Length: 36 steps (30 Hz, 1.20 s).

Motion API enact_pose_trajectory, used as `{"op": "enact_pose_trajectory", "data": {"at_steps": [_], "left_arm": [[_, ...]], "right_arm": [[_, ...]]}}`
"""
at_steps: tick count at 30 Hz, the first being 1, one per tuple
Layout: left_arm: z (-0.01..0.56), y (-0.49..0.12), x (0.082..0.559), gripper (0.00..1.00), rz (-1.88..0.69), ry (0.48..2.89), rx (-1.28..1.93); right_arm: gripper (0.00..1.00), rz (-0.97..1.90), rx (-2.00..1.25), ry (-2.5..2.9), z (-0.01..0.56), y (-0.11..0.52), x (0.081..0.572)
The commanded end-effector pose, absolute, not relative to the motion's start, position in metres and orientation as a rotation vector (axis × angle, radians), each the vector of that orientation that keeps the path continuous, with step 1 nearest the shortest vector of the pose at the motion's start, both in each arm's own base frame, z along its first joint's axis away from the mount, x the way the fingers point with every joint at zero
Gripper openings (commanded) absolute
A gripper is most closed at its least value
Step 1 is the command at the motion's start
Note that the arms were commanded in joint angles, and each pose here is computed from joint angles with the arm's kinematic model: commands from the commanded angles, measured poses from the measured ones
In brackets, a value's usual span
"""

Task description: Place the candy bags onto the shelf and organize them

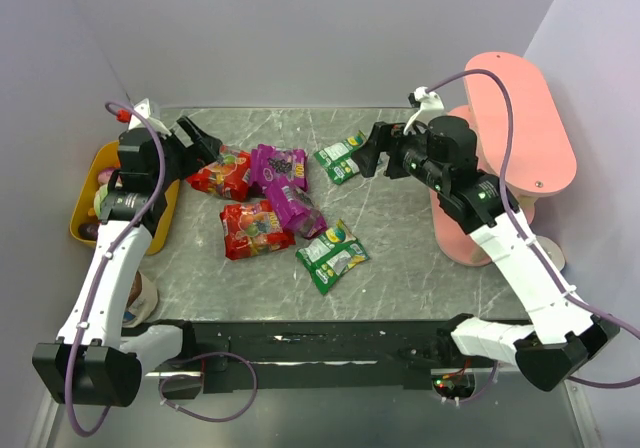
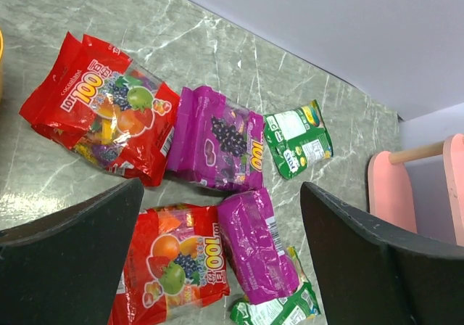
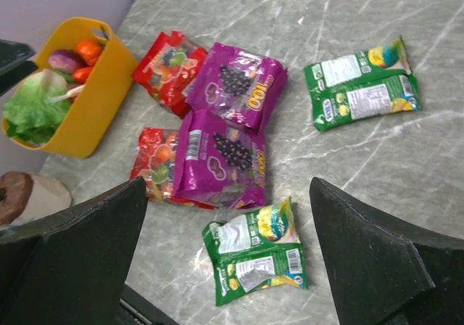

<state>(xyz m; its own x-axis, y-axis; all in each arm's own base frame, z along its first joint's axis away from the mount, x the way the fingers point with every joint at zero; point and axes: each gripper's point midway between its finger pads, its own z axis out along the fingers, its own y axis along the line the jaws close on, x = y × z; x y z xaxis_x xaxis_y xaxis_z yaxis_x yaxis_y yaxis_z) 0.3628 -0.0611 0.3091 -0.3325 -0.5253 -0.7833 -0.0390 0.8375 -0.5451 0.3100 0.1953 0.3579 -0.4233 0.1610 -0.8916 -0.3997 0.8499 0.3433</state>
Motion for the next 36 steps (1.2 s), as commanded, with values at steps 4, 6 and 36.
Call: {"op": "enact_pose_trajectory", "data": {"at_steps": [4,6,36], "left_arm": [[0.319,-0.071,0.354,0.96,-0.59,1.807,-0.362],[0.317,-0.073,0.354,0.96,-0.604,1.812,-0.356],[0.297,-0.099,0.336,0.96,-0.785,1.851,-0.325]], "right_arm": [[1.0,0.594,-0.259,1.935,0.346,0.196,0.306],[1.0,0.636,-0.332,1.946,0.339,0.207,0.299],[0.82,0.288,-0.72,2.347,0.074,0.279,0.245]]}}
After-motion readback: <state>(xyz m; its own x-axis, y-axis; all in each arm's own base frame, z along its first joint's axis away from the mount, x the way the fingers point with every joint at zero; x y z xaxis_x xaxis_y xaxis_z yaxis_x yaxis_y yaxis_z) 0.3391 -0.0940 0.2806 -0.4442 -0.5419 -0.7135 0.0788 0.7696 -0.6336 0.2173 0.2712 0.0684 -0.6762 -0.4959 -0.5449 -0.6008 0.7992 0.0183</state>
